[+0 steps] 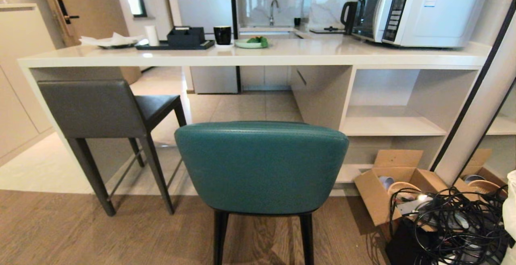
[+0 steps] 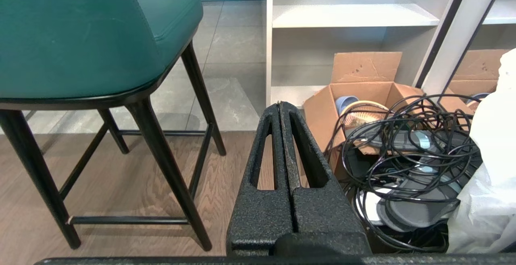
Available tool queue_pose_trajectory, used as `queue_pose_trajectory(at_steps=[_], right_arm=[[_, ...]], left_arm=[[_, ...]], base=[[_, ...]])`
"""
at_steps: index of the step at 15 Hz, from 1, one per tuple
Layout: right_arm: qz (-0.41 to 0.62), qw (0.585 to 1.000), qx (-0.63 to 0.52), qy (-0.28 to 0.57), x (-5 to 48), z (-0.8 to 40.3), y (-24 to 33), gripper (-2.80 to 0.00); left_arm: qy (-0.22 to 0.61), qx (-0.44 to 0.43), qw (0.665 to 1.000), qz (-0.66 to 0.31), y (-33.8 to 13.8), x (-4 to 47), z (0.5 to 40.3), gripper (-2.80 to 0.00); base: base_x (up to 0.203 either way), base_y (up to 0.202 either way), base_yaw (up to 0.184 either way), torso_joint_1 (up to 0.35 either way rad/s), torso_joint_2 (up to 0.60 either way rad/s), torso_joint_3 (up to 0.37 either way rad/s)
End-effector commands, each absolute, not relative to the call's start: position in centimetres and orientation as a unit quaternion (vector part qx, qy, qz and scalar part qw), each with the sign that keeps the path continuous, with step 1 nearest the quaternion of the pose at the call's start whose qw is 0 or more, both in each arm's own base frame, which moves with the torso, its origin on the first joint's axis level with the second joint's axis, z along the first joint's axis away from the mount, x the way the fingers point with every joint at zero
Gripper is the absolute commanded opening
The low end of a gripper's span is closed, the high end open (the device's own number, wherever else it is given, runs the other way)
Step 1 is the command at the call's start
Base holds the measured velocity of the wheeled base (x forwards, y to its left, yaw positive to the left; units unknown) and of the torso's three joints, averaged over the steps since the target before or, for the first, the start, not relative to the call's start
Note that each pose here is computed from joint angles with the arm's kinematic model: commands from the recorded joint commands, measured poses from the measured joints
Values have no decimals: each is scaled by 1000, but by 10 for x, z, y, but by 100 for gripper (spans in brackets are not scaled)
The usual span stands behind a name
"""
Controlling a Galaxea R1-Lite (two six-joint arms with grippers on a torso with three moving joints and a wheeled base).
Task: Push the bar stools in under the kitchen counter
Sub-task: Pull the gray chair out from under the dining table
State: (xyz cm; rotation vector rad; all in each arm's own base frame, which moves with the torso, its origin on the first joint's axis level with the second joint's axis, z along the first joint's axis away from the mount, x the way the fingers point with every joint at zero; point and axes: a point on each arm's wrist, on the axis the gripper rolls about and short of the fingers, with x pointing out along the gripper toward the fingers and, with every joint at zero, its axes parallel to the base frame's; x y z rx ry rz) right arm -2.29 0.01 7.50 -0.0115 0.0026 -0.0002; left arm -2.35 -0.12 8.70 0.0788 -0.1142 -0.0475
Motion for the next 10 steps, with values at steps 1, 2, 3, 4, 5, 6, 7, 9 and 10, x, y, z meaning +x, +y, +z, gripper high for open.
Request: queue_pose_trajectory(at_steps=[1,2,3,4,5,6,7,9,10], right_arm=[[1,1000,-6,3,-23,75,0,-280],[0,1000,-6,3,-23,75,0,-280],[0,1000,-6,2,-23,75,0,-280],[-1,1000,-5,3,-23,75,0,-280],[0,1000,-5,2,-23,75,0,-280],[0,1000,-5,2,-23,75,0,-280],[1,1000,-5,3,-23,75,0,-280],[0,1000,-5,3,-23,75,0,-280],[0,1000,-5,2,-23,75,0,-280]], left_arm=[[-37,39,998,-25,-1,-20,76,-280],[-37,39,998,-25,-1,-20,76,-280],[-36,39,998,-25,-1,-20,76,-280],[-37,39,998,-25,-1,-20,76,-280],[-37,39,998,-25,-1,-20,76,-280],[-37,39,998,-25,-1,-20,76,-280],[-37,39,998,-25,-1,-20,76,-280],[-36,39,998,-25,-1,-20,76,-280],[-37,39,998,-25,-1,-20,76,-280]], base=[[0,0,0,0,0,0],[0,0,0,0,0,0],[0,0,0,0,0,0],[6,57,-1,2,2,2],[4,125,-3,7,3,2],[2,188,0,-2,2,-2],[0,196,0,4,5,-1],[0,200,-2,5,4,3],[0,197,-1,6,8,0]])
